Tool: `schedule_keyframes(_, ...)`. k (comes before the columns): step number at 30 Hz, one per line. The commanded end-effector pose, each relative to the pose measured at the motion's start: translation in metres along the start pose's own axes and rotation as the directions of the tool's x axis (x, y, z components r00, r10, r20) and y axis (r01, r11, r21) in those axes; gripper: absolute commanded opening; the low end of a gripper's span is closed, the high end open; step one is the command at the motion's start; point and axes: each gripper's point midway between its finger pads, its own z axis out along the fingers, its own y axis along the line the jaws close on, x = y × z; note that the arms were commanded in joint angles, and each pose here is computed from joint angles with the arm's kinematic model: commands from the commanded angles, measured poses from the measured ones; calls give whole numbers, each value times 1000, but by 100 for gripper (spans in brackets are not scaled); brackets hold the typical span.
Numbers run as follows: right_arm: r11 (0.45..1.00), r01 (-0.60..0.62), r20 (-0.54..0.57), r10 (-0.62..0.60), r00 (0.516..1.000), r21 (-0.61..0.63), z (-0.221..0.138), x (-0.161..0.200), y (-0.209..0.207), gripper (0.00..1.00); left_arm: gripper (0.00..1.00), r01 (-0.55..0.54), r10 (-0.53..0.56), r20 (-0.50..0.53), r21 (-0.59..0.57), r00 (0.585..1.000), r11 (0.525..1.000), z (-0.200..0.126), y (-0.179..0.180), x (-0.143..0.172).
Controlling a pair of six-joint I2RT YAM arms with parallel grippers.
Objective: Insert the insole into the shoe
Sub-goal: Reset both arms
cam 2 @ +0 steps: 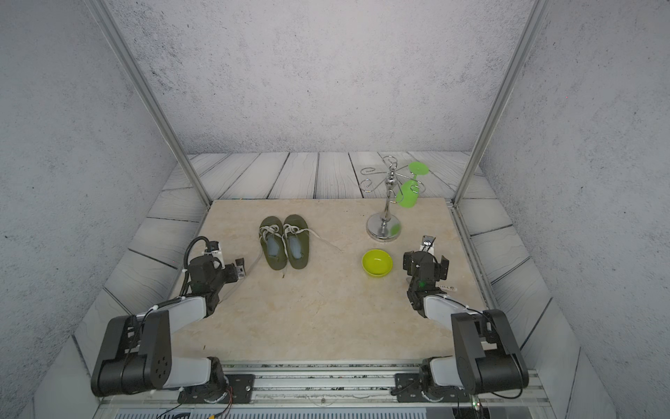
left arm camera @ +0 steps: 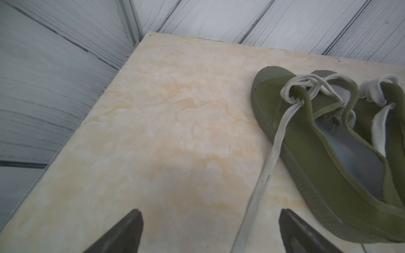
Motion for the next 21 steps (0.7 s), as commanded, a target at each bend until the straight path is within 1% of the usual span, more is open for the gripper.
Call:
schedule_keyframes(1,998,-61,86,63,994,-27,4,-1,1,99,99,-50,51,93,-13,994,999,11,-5,-31)
schedule_keyframes(3,997,-46,62,49,997,-60,4,3,6,99,99,-73,74,78,-16,994,997,18,-9,-23)
schedule_keyframes(5,995,-34,62,40,997,-97,5,7,12,99,99,-109,113,102,-43,988,993,21,-14,-20)
schedule_keyframes(7,996,-39,121,48,992,-77,11,8,10,99,99,-116,120,107,-40,987,992,19,-15,-17)
schedule_keyframes(8,997,-32,107,40,993,-76,13,9,11,99,99,-117,121,100,-41,988,992,19,-15,-17)
schedule_keyframes(11,996,-9,-9,8,1000,-83,21,12,17,99,99,-110,114,84,-47,990,993,21,-14,-17)
schedule_keyframes(13,997,-14,10,15,1000,-81,21,11,16,99,99,-109,112,85,-46,990,993,21,-14,-17)
schedule_keyframes(15,996,-15,-7,15,1000,-83,23,12,16,99,99,-109,113,85,-46,990,993,21,-14,-17)
schedule_keyframes(21,996,-14,-5,13,1000,-83,22,12,16,99,99,-109,112,85,-45,990,993,21,-14,-17)
